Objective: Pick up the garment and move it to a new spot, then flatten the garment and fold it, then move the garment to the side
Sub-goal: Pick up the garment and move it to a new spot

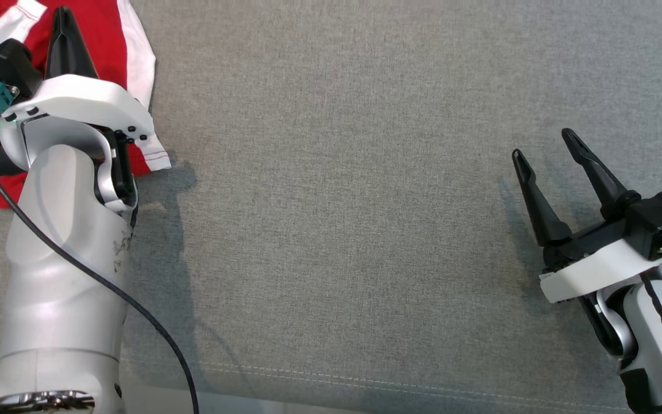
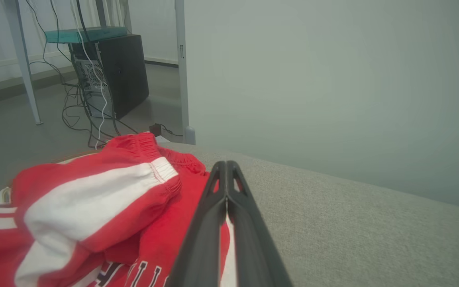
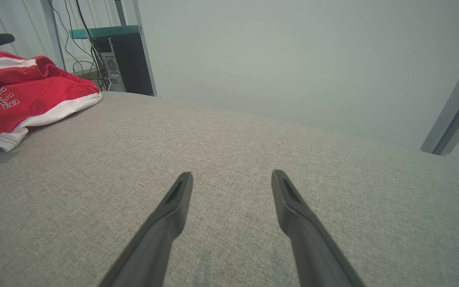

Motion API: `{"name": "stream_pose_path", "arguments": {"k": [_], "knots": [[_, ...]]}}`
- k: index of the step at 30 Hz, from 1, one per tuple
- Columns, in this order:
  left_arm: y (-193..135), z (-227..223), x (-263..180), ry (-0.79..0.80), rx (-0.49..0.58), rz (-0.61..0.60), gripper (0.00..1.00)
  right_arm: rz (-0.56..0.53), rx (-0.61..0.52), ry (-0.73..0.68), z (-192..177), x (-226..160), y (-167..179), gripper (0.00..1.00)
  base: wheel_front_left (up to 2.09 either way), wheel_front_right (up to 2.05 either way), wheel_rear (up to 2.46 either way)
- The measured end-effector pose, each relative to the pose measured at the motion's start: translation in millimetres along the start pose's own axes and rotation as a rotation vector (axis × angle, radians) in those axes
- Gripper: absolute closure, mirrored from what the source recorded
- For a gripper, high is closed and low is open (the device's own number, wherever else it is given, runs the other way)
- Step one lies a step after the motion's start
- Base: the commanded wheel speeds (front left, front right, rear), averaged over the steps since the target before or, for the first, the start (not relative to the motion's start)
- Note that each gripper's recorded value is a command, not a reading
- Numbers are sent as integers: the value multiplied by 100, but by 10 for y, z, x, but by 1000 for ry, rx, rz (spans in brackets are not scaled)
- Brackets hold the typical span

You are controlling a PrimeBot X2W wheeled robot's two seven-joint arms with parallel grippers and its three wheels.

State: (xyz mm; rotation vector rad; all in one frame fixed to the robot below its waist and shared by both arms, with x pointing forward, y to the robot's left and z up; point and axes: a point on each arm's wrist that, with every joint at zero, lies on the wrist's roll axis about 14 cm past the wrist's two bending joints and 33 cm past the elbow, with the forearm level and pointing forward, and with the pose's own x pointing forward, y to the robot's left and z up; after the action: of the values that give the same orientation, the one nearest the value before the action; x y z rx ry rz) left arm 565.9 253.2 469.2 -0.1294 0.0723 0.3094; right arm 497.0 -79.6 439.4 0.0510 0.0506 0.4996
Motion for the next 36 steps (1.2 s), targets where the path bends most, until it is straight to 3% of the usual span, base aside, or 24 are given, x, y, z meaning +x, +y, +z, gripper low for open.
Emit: {"name": "stream_pose_path", "arguments": {"k": [11, 21, 22, 23, 29, 36], "knots": [[-291, 724, -315, -224, -6, -118, 100, -26, 5, -72, 364, -144, 103, 0, 0, 0, 0], [-737, 689, -733, -226, -9, -279, 100, -94, 22, -96, 533, -487, 97, 0, 0, 0, 0], [-769, 629, -760, -207, -13, -293, 59, -100, 22, -99, 550, -512, 92, 0, 0, 0, 0], [-797, 578, -784, -192, -14, -300, 0, -105, 20, -104, 573, -532, 84, 0, 0, 0, 0], [-768, 379, -789, -129, -6, -271, 0, -124, 17, -113, 614, -599, 48, 0, 0, 0, 0], [-304, -105, -613, 9, 19, -109, 0, -128, 36, -73, 431, -554, -7, 0, 0, 0, 0]]}}
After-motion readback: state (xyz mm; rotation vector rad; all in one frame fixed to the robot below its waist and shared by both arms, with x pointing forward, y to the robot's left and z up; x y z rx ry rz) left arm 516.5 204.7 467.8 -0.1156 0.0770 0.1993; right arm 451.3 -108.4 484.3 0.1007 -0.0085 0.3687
